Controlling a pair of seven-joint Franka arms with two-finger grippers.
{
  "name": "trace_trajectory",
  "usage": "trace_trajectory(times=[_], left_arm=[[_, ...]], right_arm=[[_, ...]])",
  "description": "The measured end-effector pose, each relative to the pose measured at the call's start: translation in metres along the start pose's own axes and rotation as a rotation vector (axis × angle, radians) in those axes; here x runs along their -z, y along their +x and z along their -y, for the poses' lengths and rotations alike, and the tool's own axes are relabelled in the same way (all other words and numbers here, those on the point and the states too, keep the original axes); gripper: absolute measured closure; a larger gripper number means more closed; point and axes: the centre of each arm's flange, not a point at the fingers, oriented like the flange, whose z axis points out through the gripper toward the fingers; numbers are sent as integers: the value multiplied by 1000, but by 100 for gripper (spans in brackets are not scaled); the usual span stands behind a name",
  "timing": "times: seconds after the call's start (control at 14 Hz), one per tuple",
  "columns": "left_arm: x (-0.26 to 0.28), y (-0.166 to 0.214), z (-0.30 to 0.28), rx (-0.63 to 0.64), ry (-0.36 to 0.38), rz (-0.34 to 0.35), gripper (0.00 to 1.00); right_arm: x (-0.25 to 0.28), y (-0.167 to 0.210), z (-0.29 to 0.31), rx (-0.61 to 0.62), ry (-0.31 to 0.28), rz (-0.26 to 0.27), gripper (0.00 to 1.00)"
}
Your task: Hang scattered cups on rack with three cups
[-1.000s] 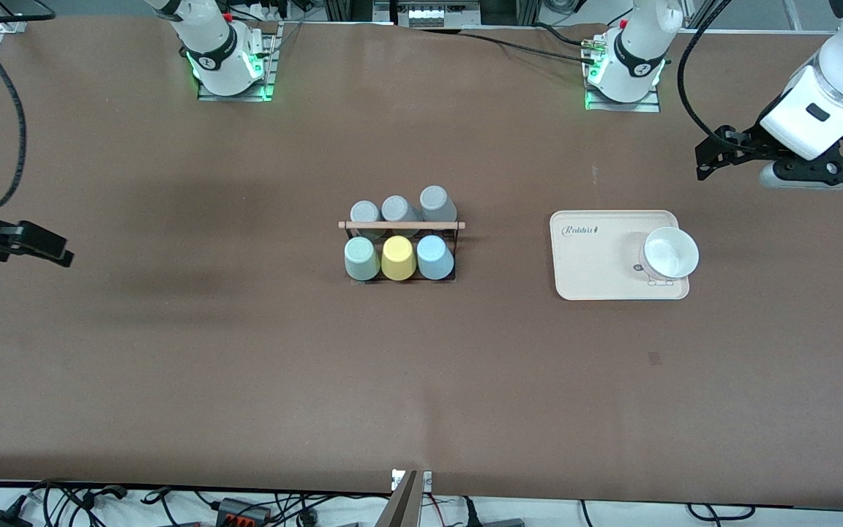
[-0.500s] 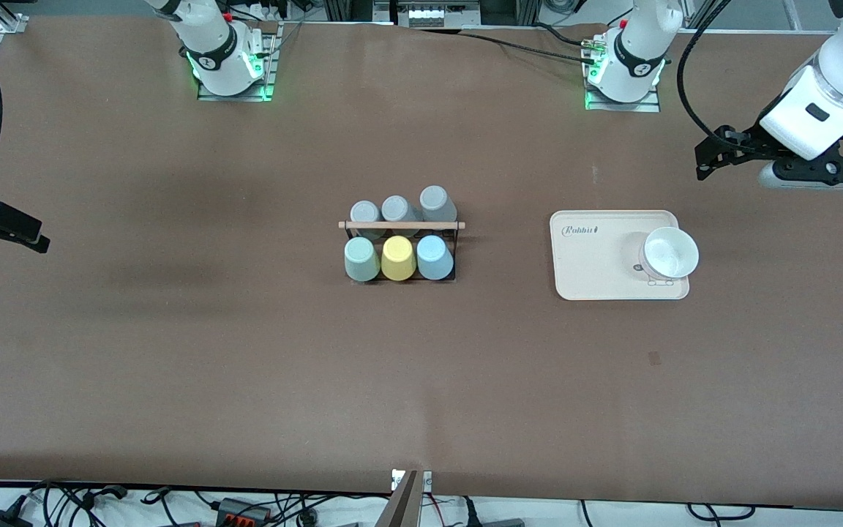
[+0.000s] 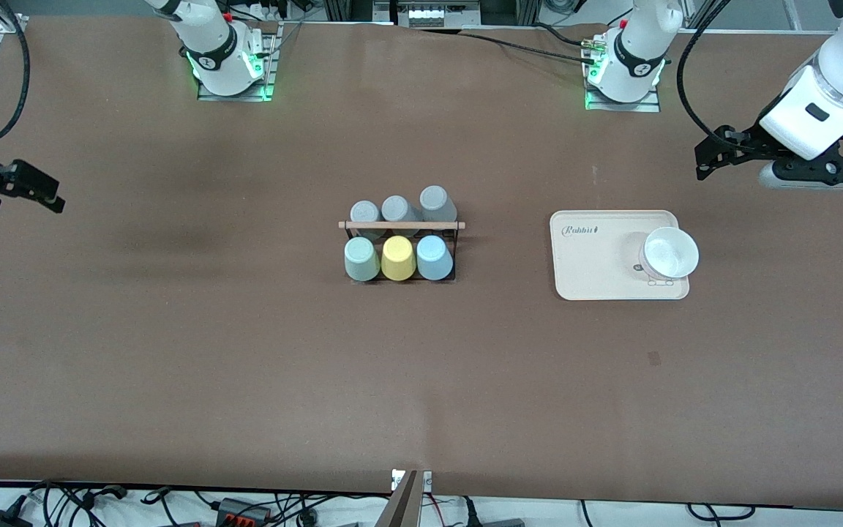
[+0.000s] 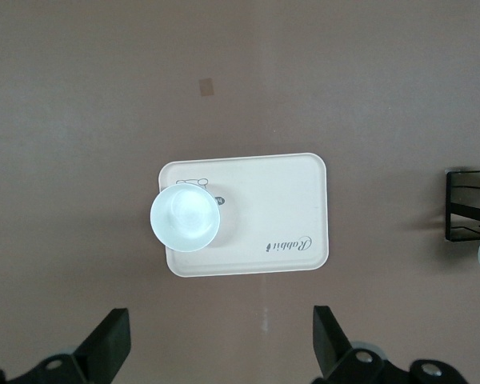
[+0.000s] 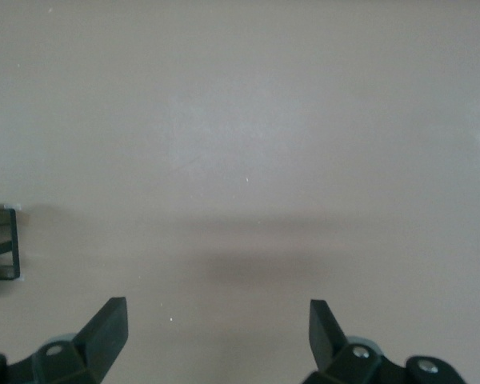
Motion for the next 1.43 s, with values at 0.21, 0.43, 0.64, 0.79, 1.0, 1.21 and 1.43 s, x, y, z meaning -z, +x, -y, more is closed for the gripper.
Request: trace_trajectory(times=[0.21,0.43,0.64,0.79,1.0,1.21,1.43], left_arm=[[0,0,0,0,0,0,0],[0,0,0,0,0,0,0],[0,0,0,0,0,0,0],[0,0,0,-1,0,0,0],[0,0,0,-1,0,0,0],[0,0,0,-1,0,0,0],[0,0,0,-1,0,0,0]], right_arm=[[-2,-11,2,6,2,5,0],[-2,-10,7,15,2,3,0],[-2,-10,8,16,2,2,0],[-1,-10,8,16,2,0,0],[0,-10,8,16,2,-5,0],[1,-10,1,1,5,-11,0],[3,-10,4,5,6,-14,0]])
